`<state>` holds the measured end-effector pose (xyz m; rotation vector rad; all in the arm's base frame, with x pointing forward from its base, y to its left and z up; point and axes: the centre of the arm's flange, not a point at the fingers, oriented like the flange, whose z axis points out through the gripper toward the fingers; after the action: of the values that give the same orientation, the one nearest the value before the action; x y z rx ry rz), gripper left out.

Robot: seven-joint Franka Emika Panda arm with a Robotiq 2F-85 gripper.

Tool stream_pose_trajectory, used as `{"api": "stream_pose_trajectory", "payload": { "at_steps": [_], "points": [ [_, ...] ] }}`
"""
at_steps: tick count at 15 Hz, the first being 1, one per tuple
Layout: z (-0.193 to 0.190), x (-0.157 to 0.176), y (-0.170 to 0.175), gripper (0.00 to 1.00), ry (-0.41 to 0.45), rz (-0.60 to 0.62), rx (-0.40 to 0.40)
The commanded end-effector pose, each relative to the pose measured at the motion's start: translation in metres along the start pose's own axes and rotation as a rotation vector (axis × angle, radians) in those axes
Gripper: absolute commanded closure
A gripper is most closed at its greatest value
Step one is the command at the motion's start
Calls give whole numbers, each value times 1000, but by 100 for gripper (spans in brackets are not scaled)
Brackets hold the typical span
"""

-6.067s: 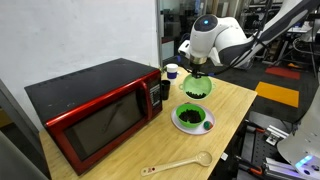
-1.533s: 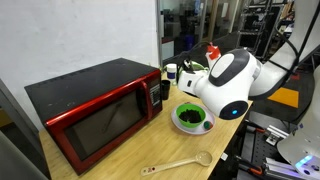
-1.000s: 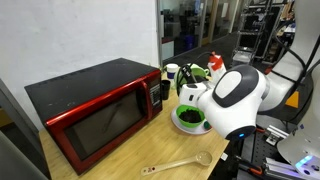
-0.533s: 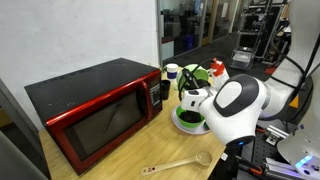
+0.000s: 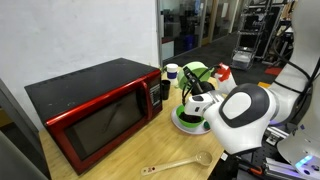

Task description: Pour the contents in the green pot into the green bowl

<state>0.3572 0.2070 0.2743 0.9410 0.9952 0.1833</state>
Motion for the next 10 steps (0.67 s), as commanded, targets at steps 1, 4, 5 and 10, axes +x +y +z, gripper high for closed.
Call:
{"api": "stream_pose_trajectory", "payload": {
  "at_steps": [1,4,5,10],
  "points": [
    [-6,1,-6,98,-11,-18,-59],
    [-7,0,-9,98,-21,-29,-70],
    [-7,0,-9,98,-25,-32,-74],
    [1,0,-11,98,-18,-35,-29]
  ]
}}
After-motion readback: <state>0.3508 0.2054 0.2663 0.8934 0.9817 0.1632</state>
